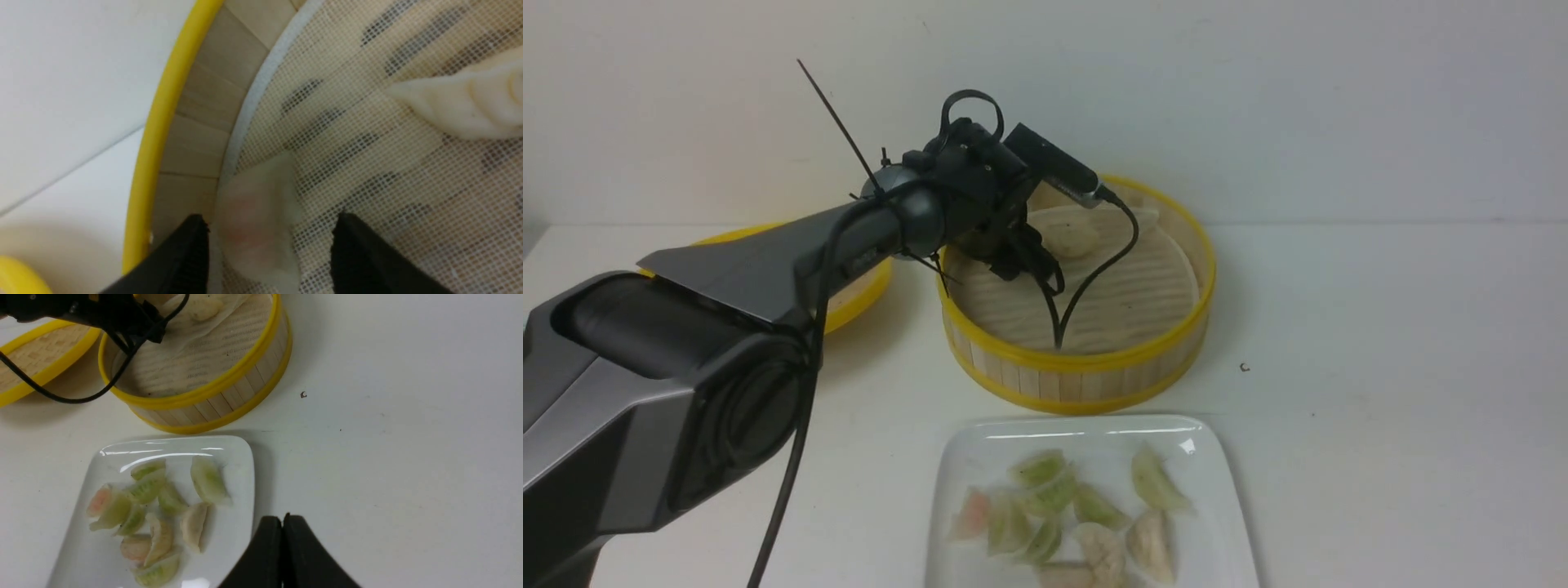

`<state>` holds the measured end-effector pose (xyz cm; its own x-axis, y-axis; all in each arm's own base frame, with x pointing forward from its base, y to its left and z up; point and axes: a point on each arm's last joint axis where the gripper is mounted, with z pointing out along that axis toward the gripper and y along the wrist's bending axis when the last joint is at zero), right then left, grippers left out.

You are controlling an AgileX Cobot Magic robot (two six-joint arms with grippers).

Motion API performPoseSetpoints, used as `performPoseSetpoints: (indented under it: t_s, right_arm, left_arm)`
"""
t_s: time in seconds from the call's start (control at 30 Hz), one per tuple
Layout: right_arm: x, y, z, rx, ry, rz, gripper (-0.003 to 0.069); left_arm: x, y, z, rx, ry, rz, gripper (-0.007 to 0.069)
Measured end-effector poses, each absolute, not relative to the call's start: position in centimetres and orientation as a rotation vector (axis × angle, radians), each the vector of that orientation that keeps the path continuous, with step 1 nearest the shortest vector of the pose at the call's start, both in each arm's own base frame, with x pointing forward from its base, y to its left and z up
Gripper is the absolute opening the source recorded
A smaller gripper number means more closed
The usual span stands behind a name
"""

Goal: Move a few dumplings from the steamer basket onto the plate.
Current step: Use the left arm to grab a dumpling from the steamer

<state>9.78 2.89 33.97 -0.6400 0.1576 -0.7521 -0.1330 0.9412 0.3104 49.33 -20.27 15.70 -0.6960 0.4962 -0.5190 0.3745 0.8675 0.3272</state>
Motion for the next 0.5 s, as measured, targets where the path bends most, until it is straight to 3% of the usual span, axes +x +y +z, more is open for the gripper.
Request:
performPoseSetpoints:
  t_s: [0.1,0.17,0.2,0.23,0.27,0.4,0.5]
  right_arm:
    - [9.8,2.9,34.0,0.018,2.224,0.433,-0.0015]
    - [9.8,2.9,34.0,0.016,2.224,0.434,-0.0015]
    - [9.8,2.9,34.0,0.016,2.224,0.434,-0.0015]
    - [9.8,2.9,34.0,0.016,2.223,0.436,-0.0015]
    - [9.8,3.0,34.0,0.016,2.223,0.438,-0.0015]
    - [9.8,3.0,34.0,0.017,2.223,0.442,-0.0015]
    - [9.8,3.0,34.0,0.006,2.221,0.439,-0.0015]
  left_arm:
    - [49.2,-20.2,15.5,0.614,2.449,0.264,0.0323]
    - [49.1,-20.1,15.4,0.613,2.466,0.266,0.0230]
    - [49.0,-20.1,15.4,0.617,2.470,0.270,0.0218]
    - [49.0,-20.1,15.8,0.614,2.470,0.262,0.0131]
    - [48.9,-20.1,16.1,0.616,2.483,0.263,0.0090]
    - [48.6,-20.2,16.9,0.605,2.522,0.261,0.0092]
    - [47.9,-20.4,19.0,0.591,2.540,0.266,0.0092]
